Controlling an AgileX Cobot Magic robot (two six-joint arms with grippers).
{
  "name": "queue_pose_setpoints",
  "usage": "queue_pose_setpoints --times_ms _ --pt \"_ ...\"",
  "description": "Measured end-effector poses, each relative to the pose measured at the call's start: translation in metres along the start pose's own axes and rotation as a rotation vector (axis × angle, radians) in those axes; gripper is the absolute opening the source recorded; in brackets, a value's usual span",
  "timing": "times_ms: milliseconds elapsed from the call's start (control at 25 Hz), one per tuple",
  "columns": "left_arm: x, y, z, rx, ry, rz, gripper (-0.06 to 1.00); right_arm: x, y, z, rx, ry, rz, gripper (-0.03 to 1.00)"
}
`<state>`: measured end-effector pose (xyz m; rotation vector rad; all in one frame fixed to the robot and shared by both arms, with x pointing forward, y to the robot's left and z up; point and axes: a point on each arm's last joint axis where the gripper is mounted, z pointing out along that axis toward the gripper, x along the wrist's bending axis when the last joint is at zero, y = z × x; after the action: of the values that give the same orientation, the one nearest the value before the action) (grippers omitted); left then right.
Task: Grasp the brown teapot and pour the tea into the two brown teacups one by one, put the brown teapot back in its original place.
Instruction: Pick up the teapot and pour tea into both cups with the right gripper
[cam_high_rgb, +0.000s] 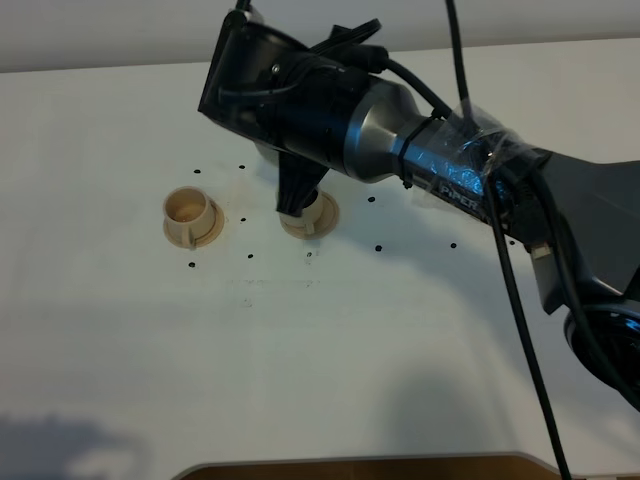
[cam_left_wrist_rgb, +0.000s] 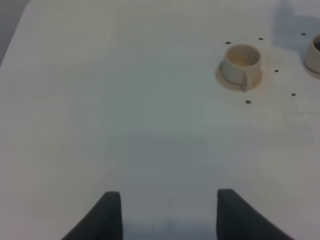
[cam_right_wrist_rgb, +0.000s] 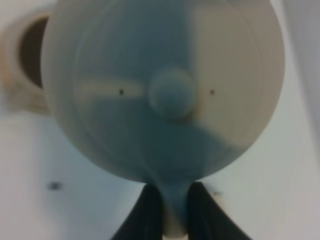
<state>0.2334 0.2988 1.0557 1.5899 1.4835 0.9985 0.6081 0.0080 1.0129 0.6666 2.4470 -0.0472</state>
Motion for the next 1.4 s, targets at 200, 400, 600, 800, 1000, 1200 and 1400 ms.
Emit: queue_pose_setpoints --times_ms 200,400,600,800,1000,1200,1400 --pt "0.0 0.0 0.0 0.0 0.0 0.0 0.46 0.014 0.002 -0.002 -0.006 0.164 0.16 0.12" --pt "0.0 0.0 0.0 0.0 0.0 0.0 0.46 0.027 0.002 -0.002 0.0 0.292 0.226 0.12" --pt "0.0 0.0 0.0 0.0 0.0 0.0 0.46 0.042 -0.001 0.004 0.04 0.397 0.253 0.12" --pt "0.0 0.0 0.0 0.0 0.0 0.0 0.46 0.063 -0.011 0.019 0.096 0.462 0.247 0.12" --pt "0.0 0.0 0.0 0.0 0.0 0.0 0.46 0.07 -0.013 0.027 0.081 0.467 0.225 0.12" --pt "0.0 0.0 0.0 0.0 0.0 0.0 0.46 0.061 0.0 0.009 0.003 0.396 0.157 0.12" --pt "0.0 0.0 0.0 0.0 0.0 0.0 0.46 0.047 0.016 -0.011 -0.121 0.278 0.086 0.12"
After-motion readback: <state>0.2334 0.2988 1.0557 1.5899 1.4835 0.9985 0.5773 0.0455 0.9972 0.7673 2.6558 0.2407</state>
